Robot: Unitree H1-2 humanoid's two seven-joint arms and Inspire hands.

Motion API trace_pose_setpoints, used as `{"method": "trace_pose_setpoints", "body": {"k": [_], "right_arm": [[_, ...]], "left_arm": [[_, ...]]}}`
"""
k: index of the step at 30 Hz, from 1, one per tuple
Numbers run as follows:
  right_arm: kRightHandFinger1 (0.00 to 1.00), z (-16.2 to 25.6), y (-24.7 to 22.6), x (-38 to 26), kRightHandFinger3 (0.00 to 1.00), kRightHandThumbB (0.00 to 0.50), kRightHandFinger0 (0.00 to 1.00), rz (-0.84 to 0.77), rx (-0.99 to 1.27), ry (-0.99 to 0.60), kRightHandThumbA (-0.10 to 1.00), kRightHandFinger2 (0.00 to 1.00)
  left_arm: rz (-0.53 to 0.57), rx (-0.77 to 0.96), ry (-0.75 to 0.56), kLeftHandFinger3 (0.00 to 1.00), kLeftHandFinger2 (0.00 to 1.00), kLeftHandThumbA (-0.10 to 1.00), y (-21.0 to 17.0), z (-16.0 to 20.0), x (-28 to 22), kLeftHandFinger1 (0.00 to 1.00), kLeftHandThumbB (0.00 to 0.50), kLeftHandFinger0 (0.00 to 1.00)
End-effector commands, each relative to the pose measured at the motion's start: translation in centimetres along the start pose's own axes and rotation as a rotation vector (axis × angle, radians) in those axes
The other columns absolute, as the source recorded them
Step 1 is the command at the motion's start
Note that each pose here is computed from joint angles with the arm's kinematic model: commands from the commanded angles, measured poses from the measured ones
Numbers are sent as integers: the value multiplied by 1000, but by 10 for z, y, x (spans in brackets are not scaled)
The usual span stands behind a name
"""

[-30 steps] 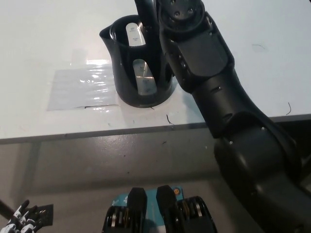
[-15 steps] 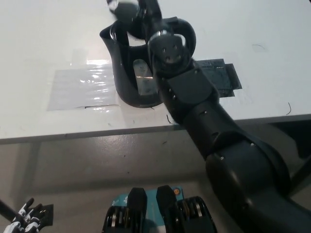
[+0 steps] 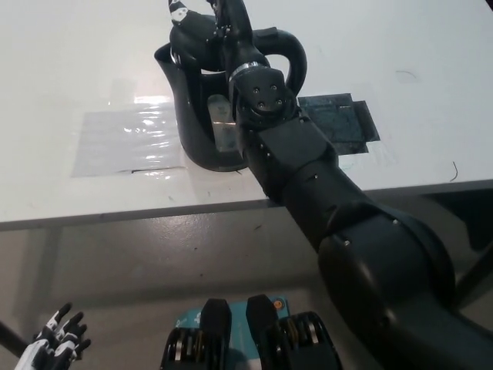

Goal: The robot uses its right hand to push down on the lid of a kettle kept in the middle of the desk to close it

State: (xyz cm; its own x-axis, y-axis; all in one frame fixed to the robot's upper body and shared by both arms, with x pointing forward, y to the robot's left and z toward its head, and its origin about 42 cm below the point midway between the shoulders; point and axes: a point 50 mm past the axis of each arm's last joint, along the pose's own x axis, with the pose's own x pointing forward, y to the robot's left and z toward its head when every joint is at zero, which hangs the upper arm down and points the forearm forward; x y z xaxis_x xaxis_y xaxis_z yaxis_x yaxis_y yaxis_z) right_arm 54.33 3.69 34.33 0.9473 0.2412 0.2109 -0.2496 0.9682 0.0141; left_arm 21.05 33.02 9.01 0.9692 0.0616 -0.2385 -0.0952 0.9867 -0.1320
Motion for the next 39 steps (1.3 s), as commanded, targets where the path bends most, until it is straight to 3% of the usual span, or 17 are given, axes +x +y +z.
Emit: {"method": "trace_pose_setpoints", "body": {"k": [1, 5, 7, 8, 10, 11, 13, 14, 15, 16, 18, 19, 21, 22, 25, 29, 39], "right_arm": [[1000, 24, 36, 3, 1000, 88, 1000, 83, -12, -11, 545, 1000], [1000, 46, 48, 8, 1000, 78, 985, 104, -69, -34, 500, 1000], [886, 53, 52, 9, 1000, 89, 861, 109, -98, -38, 517, 1000], [677, 55, 53, 10, 1000, 108, 669, 104, -95, -36, 503, 769], [611, 60, 58, 10, 1000, 110, 603, 112, -99, -34, 477, 668], [693, 63, 58, 11, 1000, 106, 652, 117, -94, -36, 467, 756], [691, 65, 61, 11, 1000, 106, 670, 126, -113, -31, 486, 760], [807, 65, 63, 11, 1000, 111, 766, 134, -124, -27, 513, 890], [865, 65, 63, 11, 1000, 114, 827, 137, -129, -27, 530, 954], [684, 64, 65, 10, 1000, 104, 681, 136, -129, -19, 516, 800], [640, 64, 65, 10, 1000, 96, 602, 131, -124, -10, 495, 801], [650, 60, 64, 9, 1000, 89, 611, 132, -135, -9, 494, 813], [813, 53, 61, 8, 1000, 85, 806, 129, -137, 6, 509, 966], [959, 37, 56, 5, 1000, 72, 940, 121, -94, 48, 470, 1000], [1000, 9, 38, 0, 1000, 66, 1000, 91, -126, 96, 510, 1000], [1000, 2, 24, 1, 1000, 88, 1000, 60, -122, 115, 555, 1000], [1000, -2, -3, 4, 1000, 53, 943, 28, -33, 98, 486, 1000]], "left_arm": [[-37, 48, -35, 1000, 1000, 503, -5, 14, 5, 1000, 91, 994], [-60, 61, -42, 1000, 1000, 521, -14, 19, 10, 1000, 91, 1000], [-64, 63, -37, 1000, 1000, 520, -17, 20, 10, 1000, 79, 1000], [-69, 64, -38, 1000, 1000, 518, -20, 20, 11, 1000, 69, 1000], [-77, 63, -36, 1000, 1000, 513, -22, 21, 11, 1000, 27, 1000], [-83, 58, -36, 1000, 1000, 497, -25, 22, 13, 1000, 10, 1000], [-88, 50, -33, 1000, 1000, 460, -28, 22, 13, 1000, 0, 1000], [-91, 50, -35, 1000, 1000, 450, -29, 22, 13, 1000, 4, 1000], [-93, 50, -36, 1000, 1000, 446, -29, 23, 13, 1000, 2, 1000], [-94, 47, -38, 1000, 1000, 430, -30, 23, 13, 1000, 0, 1000], [-99, 53, -51, 1000, 1000, 436, -30, 26, 14, 1000, 0, 1000], [-102, 53, -56, 1000, 1000, 443, -30, 26, 15, 1000, 0, 1000], [-98, 47, -53, 1000, 1000, 442, -30, 26, 14, 1000, 0, 1000], [-91, 53, -46, 1000, 1000, 433, -30, 27, 12, 1000, 0, 1000], [-102, 76, -60, 1000, 1000, 460, -28, 29, 9, 1000, 9, 1000], [-95, 72, -63, 1000, 1000, 454, -25, 31, 9, 1000, 0, 1000], [-77, 66, -62, 1000, 1000, 426, -21, 29, 7, 1000, 4, 1000]]}}
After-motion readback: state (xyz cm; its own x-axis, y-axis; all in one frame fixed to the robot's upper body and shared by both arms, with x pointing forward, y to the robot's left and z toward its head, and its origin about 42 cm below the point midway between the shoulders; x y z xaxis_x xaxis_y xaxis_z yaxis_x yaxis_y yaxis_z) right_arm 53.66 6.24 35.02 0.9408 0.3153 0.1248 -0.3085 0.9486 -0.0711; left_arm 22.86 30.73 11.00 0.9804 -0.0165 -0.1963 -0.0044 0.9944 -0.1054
